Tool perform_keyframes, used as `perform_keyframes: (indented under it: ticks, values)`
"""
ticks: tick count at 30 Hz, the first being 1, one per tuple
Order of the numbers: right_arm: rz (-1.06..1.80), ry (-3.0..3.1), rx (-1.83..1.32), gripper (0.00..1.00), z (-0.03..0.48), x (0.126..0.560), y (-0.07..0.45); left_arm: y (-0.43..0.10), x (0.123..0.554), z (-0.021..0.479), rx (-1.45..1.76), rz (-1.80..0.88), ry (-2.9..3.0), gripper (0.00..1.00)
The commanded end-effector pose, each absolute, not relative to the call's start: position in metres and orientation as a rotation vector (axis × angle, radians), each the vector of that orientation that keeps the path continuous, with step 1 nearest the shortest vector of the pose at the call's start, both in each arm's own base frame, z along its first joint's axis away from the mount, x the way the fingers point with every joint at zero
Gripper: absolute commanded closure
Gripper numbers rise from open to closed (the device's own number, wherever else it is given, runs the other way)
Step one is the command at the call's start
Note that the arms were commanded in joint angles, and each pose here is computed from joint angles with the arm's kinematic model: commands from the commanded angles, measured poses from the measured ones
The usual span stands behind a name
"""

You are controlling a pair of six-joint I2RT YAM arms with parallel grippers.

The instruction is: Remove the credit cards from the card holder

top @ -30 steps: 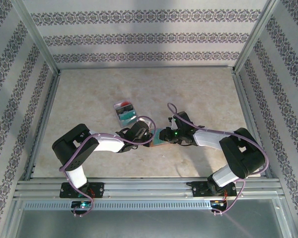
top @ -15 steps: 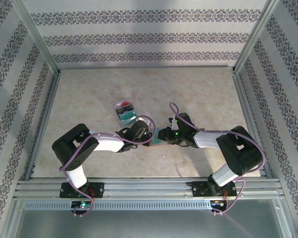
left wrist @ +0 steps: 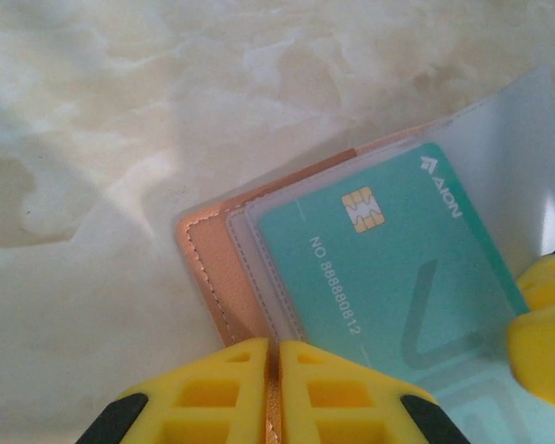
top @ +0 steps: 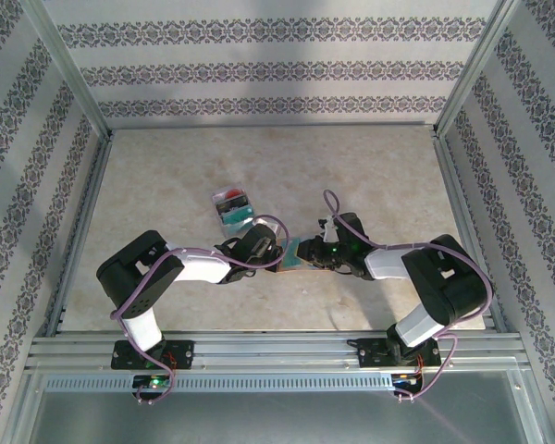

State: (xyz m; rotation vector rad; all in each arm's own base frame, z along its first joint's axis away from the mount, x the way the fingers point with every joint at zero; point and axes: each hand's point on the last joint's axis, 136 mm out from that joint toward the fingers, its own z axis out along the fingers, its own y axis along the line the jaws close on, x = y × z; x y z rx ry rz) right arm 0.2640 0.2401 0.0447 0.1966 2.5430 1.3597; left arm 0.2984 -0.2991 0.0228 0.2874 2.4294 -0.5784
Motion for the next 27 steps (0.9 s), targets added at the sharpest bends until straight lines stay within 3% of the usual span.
perform_keyframes:
  ticks: [1, 18, 27]
  values:
    - [1.450, 2.423, 0.129, 0.79, 0.072, 0.271, 0.244, -0.297, 0.287, 0.011, 0.319, -0.562, 2.497, 0.87]
    - [1.445, 2.417, 0.212, 0.76, 0.065, 0.272, 0.225, -0.297, 0.287, 0.010, 0.321, -0.554, 2.502, 0.87]
    - [1.474, 2.404, 0.208, 0.81, 0.068, 0.273, 0.224, -0.296, 0.288, 0.010, 0.321, -0.547, 2.504, 0.87]
